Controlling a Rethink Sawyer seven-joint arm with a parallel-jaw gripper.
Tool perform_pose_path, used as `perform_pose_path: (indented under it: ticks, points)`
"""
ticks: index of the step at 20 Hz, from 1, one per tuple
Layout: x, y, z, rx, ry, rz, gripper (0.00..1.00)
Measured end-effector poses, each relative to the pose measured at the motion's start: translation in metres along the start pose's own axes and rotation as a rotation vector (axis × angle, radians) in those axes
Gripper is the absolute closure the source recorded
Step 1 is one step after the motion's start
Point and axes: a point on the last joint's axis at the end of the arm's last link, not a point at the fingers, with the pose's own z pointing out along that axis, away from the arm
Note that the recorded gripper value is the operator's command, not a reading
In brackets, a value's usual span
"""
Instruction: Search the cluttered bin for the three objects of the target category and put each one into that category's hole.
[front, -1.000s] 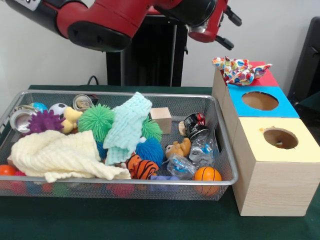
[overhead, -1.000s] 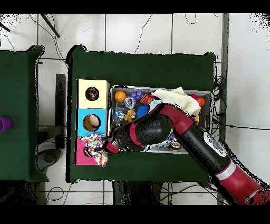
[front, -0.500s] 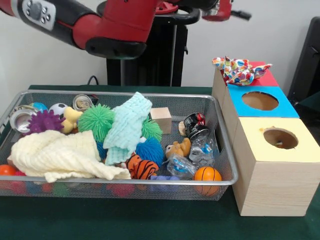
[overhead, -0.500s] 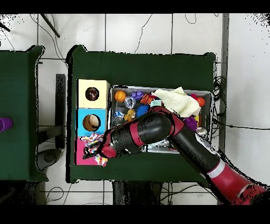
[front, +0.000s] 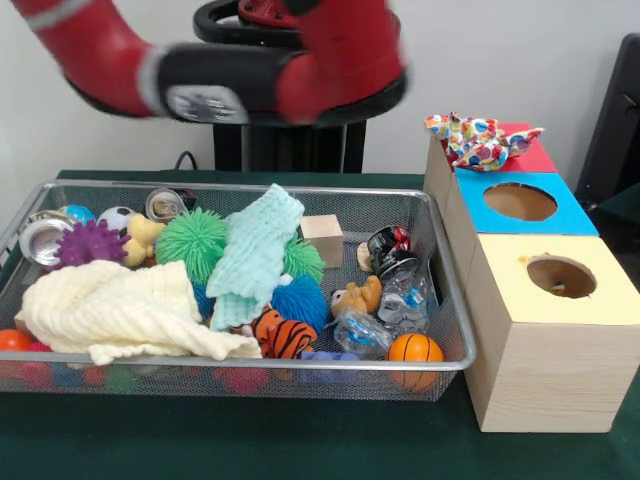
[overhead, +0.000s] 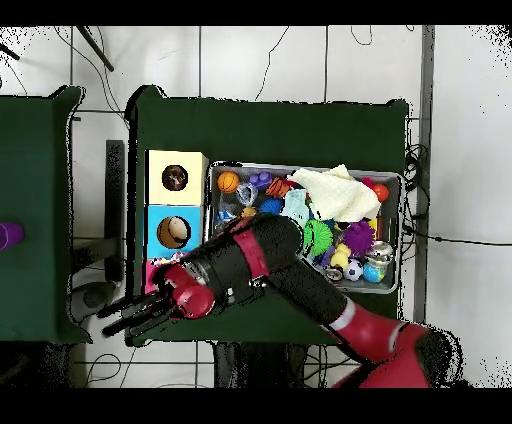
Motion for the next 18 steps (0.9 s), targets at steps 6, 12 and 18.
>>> perform_pose_path:
  ticks: [6, 12, 18]
  points:
    - [-0.044, 0.031, 0.087, -0.470, -0.141, 0.059, 0.00]
    - [-0.038, 0.027, 0.148, -0.624, -0.159, 0.085, 0.00]
    - [-0.018, 0.030, 0.150, -0.369, -0.138, -0.066, 0.00]
